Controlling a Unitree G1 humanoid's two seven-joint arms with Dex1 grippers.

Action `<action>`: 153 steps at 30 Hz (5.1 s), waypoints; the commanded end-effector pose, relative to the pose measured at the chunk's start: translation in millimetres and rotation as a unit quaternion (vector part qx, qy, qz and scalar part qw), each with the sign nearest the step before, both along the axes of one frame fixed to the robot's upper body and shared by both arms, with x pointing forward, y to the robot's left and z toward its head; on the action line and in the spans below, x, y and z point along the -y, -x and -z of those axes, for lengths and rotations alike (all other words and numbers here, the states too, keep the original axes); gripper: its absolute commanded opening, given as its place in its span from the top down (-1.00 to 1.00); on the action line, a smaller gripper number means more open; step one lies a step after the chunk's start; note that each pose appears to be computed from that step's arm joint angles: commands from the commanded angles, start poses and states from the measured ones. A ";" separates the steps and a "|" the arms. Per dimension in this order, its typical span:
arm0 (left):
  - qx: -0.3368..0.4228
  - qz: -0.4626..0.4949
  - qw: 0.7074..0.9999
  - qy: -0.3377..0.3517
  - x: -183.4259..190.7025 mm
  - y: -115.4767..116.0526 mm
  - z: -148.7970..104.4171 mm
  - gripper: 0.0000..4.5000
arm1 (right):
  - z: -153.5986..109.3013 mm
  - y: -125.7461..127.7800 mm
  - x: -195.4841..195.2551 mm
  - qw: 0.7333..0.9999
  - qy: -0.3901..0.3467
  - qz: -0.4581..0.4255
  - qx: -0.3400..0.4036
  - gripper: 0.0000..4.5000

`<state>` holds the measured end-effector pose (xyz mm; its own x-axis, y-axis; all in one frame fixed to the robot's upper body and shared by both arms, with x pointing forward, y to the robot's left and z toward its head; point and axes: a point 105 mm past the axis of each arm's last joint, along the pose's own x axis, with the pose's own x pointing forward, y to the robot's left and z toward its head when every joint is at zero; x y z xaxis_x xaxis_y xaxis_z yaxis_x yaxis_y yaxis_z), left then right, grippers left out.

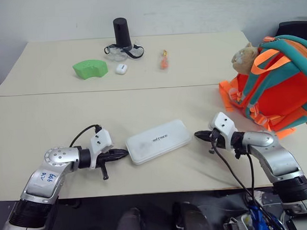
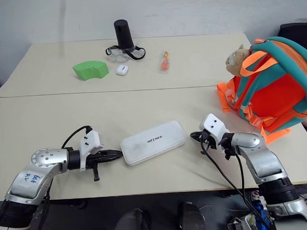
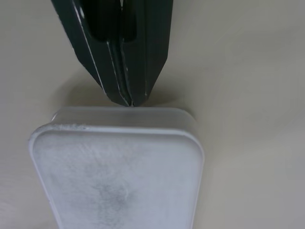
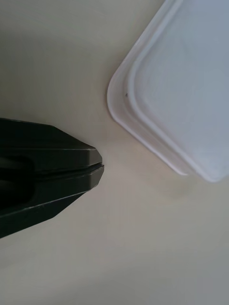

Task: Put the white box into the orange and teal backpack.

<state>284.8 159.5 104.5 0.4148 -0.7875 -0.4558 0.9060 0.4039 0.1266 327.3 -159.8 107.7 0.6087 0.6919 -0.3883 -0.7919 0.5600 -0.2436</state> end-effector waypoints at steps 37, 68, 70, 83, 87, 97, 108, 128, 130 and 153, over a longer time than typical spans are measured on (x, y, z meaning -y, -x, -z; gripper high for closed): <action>-0.295 -0.087 0.934 0.180 -42.0 -22.8 -46.7 -0.99 | -13.4 24.8 -18.6 0.994 0.033 -0.106 0.015 1.00; -0.393 0.003 0.905 0.164 40.4 -47.3 -45.7 -0.72 | -0.5 34.3 -40.7 0.990 0.050 -0.133 0.024 1.00; -0.394 0.013 0.904 0.162 38.2 -44.8 -48.1 -0.47 | 1.4 37.2 -40.8 0.990 0.048 -0.131 0.023 1.00; -0.399 0.072 0.895 0.184 30.7 -26.6 -64.8 0.38 | 4.4 54.1 -31.9 0.993 0.038 -0.107 0.018 1.00; -0.360 0.103 0.905 0.204 27.3 -15.4 -78.2 0.38 | -14.8 60.4 -14.6 0.999 -0.009 -0.045 0.020 1.00; -0.118 0.128 0.973 0.149 33.0 22.5 -91.9 0.38 | -74.8 71.9 78.3 0.945 -0.176 0.268 0.068 0.42; -0.028 0.076 0.951 0.298 42.1 29.2 -155.8 0.38 | -111.9 16.9 109.6 0.887 -0.250 0.365 0.133 -0.99; -0.017 0.015 0.953 0.301 23.9 8.2 -160.6 0.38 | -148.1 -42.4 62.7 0.915 -0.298 0.202 0.184 0.69; -0.016 0.009 0.953 0.304 21.4 4.9 -160.7 0.38 | -149.5 -36.5 57.0 0.921 -0.298 0.176 0.177 0.99; 0.033 0.012 0.957 0.289 1.3 -14.0 -186.7 0.38 | -169.5 149.8 -8.1 0.924 -0.233 -0.284 -0.105 0.99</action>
